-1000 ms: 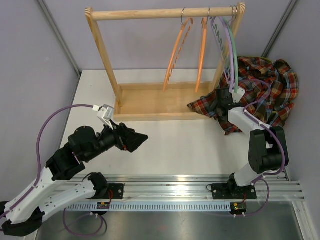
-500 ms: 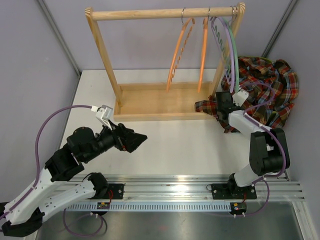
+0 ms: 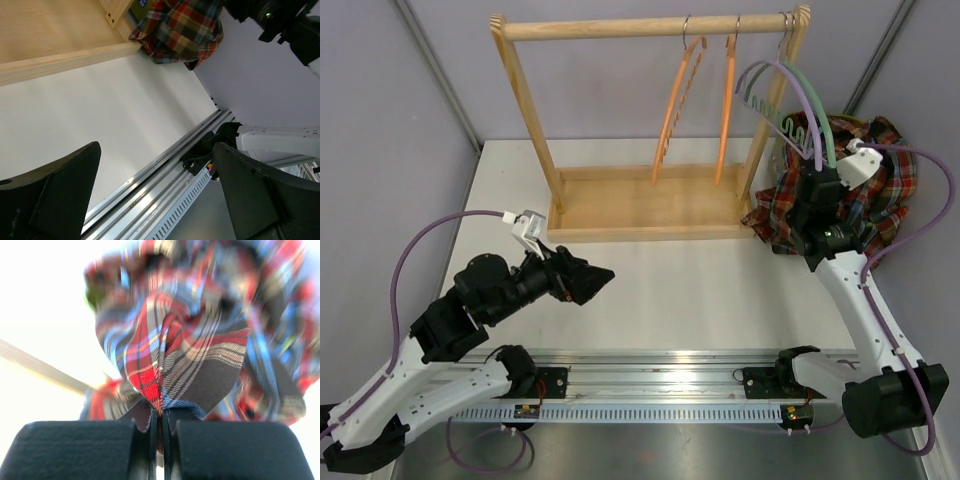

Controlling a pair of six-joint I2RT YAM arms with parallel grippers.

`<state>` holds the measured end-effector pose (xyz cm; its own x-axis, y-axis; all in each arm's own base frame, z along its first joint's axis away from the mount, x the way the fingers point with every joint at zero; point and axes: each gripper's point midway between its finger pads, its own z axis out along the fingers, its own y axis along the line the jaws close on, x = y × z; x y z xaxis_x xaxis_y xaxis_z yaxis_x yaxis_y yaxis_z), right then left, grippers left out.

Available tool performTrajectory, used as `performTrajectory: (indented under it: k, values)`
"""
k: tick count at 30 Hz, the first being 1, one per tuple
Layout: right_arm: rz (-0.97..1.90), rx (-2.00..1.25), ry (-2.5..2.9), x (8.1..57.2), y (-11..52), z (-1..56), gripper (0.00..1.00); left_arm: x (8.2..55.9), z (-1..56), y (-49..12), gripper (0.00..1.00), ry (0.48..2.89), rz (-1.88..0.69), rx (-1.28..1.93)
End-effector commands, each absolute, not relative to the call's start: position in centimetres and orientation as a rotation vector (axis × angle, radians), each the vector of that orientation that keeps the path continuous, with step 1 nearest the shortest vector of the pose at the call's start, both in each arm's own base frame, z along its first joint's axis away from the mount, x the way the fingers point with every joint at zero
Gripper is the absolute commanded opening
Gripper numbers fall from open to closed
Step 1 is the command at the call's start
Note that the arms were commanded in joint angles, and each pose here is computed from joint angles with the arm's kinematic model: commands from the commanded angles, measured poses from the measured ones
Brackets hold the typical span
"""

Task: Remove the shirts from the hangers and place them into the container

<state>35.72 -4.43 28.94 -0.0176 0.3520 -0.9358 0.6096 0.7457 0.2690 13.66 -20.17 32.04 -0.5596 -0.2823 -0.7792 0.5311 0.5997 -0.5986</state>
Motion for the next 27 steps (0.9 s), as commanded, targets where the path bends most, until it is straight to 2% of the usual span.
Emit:
performTrajectory:
  k: [1,5,9,16,27]
  values:
    - [-0.357,0.790,1.458,34.7,-6.8,35.6,0.00,14.0,33.5,-20.8,0.99,1.836,-1.122,0.187]
    - [-0.361,0.791,1.425,35.1,-7.1,38.3,0.00,13.6,33.6,-20.8,0.99,1.843,-1.138,0.199]
    - [-0.424,0.822,1.420,34.6,-8.1,37.7,0.00,13.4,33.9,-20.4,0.99,1.835,-1.136,0.189]
    - [-0.489,0.947,1.328,29.7,-11.9,38.1,0.00,13.5,33.6,-20.6,0.99,1.850,-1.129,0.192]
    - [-0.516,0.952,1.360,24.3,-12.5,35.8,0.00,13.9,33.7,-21.9,0.99,1.862,-1.154,0.216]
